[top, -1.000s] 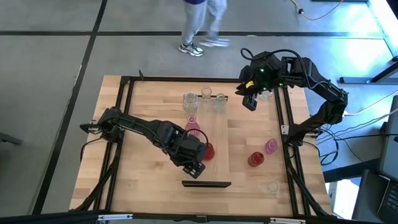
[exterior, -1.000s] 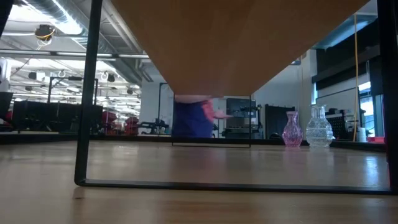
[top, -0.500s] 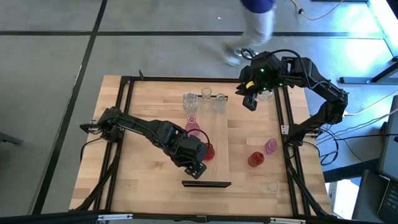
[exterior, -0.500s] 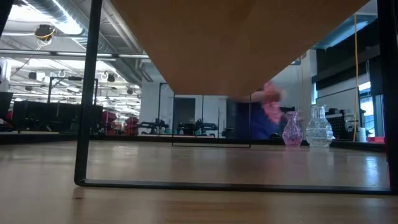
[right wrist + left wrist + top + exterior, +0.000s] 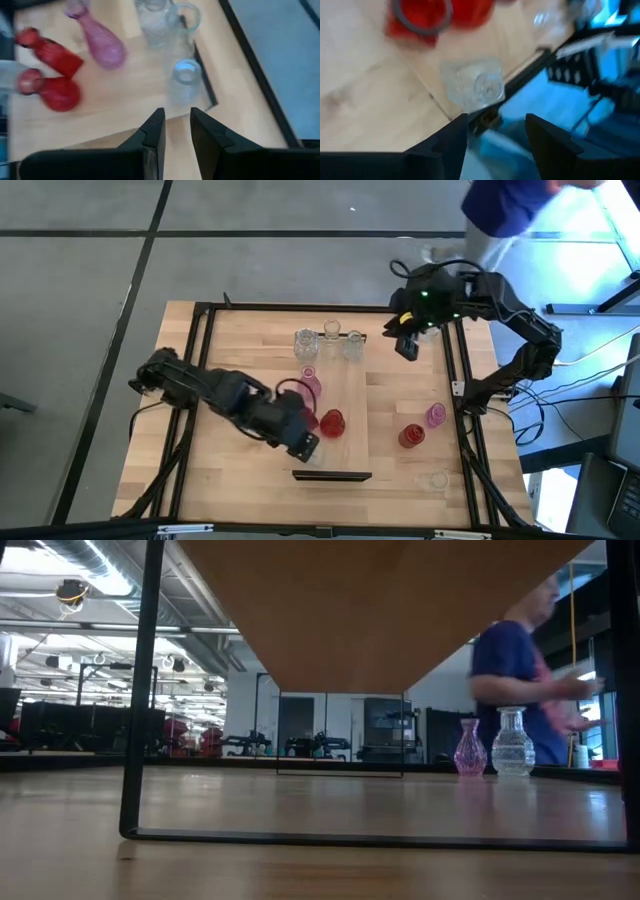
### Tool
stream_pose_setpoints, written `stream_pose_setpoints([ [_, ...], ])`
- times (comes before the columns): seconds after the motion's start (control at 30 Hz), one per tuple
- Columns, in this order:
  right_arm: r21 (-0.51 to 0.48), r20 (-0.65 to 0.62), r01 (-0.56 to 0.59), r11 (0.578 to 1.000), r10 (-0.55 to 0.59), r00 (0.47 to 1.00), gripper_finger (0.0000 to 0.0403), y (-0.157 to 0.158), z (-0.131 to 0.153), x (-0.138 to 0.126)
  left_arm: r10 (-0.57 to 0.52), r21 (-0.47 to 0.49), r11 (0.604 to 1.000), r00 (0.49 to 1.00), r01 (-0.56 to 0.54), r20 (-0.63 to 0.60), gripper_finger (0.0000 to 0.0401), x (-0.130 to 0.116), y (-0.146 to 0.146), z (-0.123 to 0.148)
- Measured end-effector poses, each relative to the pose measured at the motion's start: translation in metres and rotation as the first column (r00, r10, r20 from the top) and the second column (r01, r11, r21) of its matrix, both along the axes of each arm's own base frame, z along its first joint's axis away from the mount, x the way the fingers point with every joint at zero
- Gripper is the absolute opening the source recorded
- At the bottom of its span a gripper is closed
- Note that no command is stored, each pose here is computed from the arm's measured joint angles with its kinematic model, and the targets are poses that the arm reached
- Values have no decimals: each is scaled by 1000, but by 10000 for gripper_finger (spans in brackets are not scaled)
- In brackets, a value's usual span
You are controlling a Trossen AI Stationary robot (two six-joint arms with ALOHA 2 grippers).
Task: Sort vases onto shelf
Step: Put the transparent vase on the shelf
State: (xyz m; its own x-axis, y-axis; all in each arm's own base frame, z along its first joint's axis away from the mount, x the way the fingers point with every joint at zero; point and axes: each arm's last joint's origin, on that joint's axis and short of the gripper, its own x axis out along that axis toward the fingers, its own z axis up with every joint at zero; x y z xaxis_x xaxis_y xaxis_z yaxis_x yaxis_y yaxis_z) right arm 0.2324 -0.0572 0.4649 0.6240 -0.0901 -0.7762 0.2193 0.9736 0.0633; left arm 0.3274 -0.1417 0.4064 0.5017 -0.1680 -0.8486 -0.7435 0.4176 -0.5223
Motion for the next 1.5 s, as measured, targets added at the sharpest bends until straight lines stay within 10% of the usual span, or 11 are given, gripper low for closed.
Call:
stream_pose_setpoints([
  [0.4,396,383,-169,902,5,924,76,39,-12,-65,5,232,973,999,-16,50,190,-29,-25,0],
  [0.67,739,540,-311,598,-248,804,76,92,-104,-32,-47,234,971,999,47,-6,189,-52,-53,-24],
  [0.77,808,512,-320,495,-320,797,76,111,-125,-21,-38,190,982,997,25,63,179,-68,-59,-30],
  [1.07,900,330,-171,400,-373,867,76,166,-156,-7,43,71,996,975,-60,217,144,-117,-56,-68],
  [1.5,980,12,113,166,-609,793,76,211,-207,15,26,125,990,962,-62,271,139,-112,-25,-93],
])
